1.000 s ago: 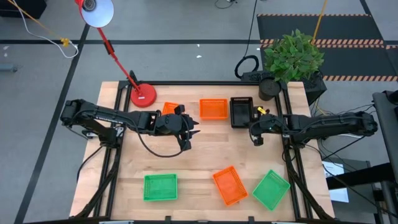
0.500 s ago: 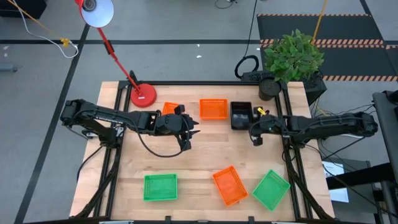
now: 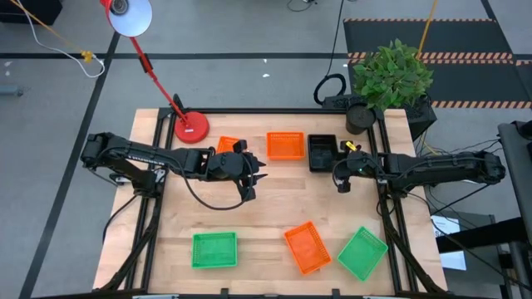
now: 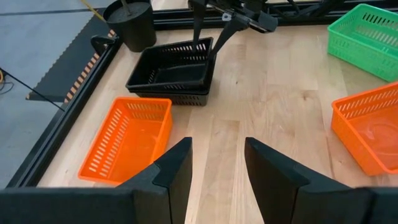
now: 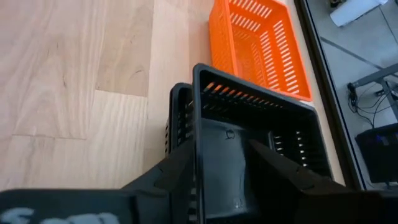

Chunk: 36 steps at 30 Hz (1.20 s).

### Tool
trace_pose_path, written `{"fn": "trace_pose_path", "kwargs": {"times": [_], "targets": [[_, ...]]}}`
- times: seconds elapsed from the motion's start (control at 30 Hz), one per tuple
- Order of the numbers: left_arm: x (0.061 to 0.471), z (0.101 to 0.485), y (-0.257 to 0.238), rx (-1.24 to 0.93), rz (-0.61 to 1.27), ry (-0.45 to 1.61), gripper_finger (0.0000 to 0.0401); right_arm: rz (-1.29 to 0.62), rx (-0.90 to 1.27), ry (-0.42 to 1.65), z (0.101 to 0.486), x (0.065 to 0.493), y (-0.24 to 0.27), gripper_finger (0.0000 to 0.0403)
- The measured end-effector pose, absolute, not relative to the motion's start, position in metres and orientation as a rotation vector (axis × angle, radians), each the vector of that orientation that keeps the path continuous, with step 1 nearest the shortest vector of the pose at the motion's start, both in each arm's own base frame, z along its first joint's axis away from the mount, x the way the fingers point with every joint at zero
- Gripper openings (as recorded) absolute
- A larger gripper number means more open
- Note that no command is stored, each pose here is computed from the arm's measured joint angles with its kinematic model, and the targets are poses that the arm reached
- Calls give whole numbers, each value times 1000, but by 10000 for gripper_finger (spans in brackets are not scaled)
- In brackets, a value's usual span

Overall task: Stack baskets by color
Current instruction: Stack the black basket on top of the black basket, then stack the bottom orange basket on top of the right orange basket

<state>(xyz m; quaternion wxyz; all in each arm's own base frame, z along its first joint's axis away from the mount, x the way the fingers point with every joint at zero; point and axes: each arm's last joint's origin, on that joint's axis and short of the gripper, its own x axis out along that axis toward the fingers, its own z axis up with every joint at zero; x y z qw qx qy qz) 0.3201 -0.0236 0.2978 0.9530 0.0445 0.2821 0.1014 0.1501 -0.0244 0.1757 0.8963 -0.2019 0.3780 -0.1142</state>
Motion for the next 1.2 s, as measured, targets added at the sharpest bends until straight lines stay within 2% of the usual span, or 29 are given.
{"fn": "trace_pose_path", "kwargs": {"times": [0.6,0.8,1.03,1.2], "targets": [[320,298,-24,88,207,573,147,-254,-460,693,187,148,-24,146],[320,298,-24,88,207,573,147,-279,-453,564,200,149,-22,146],[321,300,-32,61,191,541,147,-267,-284,389,224,154,-10,146],[323,303,-58,150,34,487,147,-178,-162,340,235,157,2,146]]}}
